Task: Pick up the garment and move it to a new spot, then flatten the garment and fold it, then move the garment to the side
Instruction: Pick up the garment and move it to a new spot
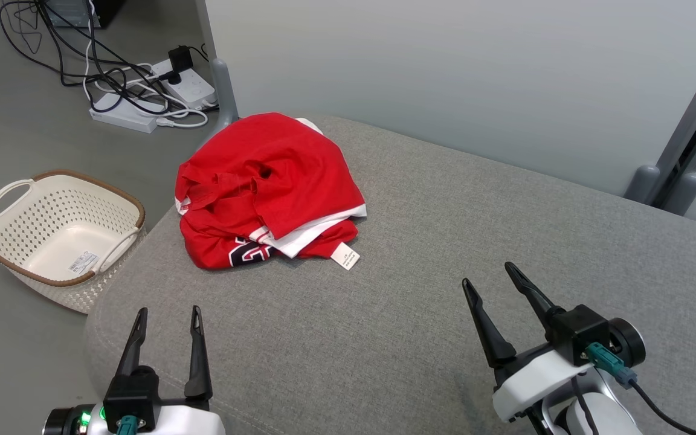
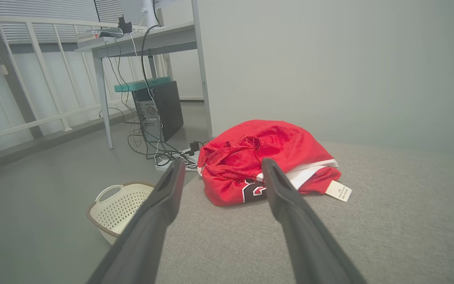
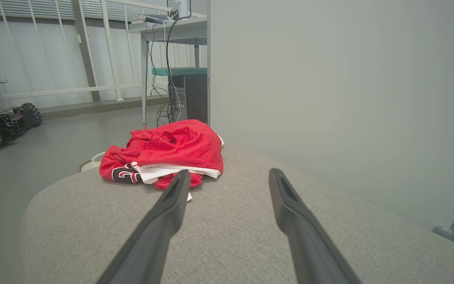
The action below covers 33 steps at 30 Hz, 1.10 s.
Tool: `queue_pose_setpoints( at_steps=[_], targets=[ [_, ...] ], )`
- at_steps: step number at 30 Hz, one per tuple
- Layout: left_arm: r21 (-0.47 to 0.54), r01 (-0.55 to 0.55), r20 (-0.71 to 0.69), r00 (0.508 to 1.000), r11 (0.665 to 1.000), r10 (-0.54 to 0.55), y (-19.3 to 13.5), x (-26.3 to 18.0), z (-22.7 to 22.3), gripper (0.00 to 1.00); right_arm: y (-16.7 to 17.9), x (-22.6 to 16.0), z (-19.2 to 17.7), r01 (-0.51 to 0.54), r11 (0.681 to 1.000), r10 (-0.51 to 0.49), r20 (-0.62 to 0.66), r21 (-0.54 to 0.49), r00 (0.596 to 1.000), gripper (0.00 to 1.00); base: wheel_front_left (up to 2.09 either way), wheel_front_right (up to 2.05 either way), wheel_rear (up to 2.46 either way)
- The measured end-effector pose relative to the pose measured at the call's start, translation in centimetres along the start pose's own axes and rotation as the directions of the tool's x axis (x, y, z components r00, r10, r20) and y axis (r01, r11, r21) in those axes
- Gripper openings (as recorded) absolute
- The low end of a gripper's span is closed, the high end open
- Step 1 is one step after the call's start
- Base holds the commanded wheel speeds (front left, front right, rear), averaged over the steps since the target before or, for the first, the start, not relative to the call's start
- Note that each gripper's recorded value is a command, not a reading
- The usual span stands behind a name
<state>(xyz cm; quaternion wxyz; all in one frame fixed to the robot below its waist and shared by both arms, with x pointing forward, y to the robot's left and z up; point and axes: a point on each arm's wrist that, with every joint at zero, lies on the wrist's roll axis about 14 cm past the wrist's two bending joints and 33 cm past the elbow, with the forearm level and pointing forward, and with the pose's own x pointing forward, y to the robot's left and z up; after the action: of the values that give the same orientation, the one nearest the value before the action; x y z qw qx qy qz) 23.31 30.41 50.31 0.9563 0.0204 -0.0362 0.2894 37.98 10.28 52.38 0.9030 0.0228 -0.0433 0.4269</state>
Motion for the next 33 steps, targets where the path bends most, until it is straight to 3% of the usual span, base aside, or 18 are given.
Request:
queue_pose_setpoints(
  at_steps=[12, 20, 24, 26, 31, 33],
  targets=[
    [0.006, 0.039, -0.006, 0.999, 0.999, -0.039, -0.8, 1.2, 0.1, 1.00, -3.1, -0.2, -0.9, 0.080, 0.997, -0.080, -0.008, -0.020, 0.997, 1.00, 0.00, 0.00, 0.00],
    [-0.023, 0.161, -0.003, 0.987, 0.987, -0.161, -2.7, 6.0, 0.8, 1.00, -6.3, 1.3, -2.0, 0.104, 0.993, -0.104, 0.008, -0.049, 0.995, 1.00, 0.00, 0.00, 0.00],
    [0.039, 0.217, -0.023, 0.976, 0.975, -0.216, -3.3, 9.9, 0.6, 1.00, -8.0, 2.0, -2.8, 0.108, 0.992, -0.107, 0.017, -0.061, 0.994, 1.00, 0.00, 0.00, 0.00],
    [0.109, 0.282, -0.060, 0.959, 0.953, -0.277, -4.2, 11.6, -0.1, 1.00, -9.0, 2.2, -3.2, 0.116, 0.991, -0.115, 0.020, -0.062, 0.993, 1.00, 0.00, 0.00, 0.00],
    [0.066, 0.311, -0.159, 0.941, 0.948, -0.298, -5.8, 16.5, -2.2, 1.00, -10.7, 1.8, -5.5, 0.132, 0.990, -0.133, -0.014, -0.058, 0.991, 1.00, 0.00, 0.00, 0.00],
    [0.098, 0.369, -0.231, 0.912, 0.924, -0.339, -7.4, 18.0, -3.3, 1.00, -11.4, 1.4, -6.4, 0.145, 0.988, -0.147, -0.032, -0.053, 0.989, 1.00, 0.00, 0.00, 0.00]
  ],
)
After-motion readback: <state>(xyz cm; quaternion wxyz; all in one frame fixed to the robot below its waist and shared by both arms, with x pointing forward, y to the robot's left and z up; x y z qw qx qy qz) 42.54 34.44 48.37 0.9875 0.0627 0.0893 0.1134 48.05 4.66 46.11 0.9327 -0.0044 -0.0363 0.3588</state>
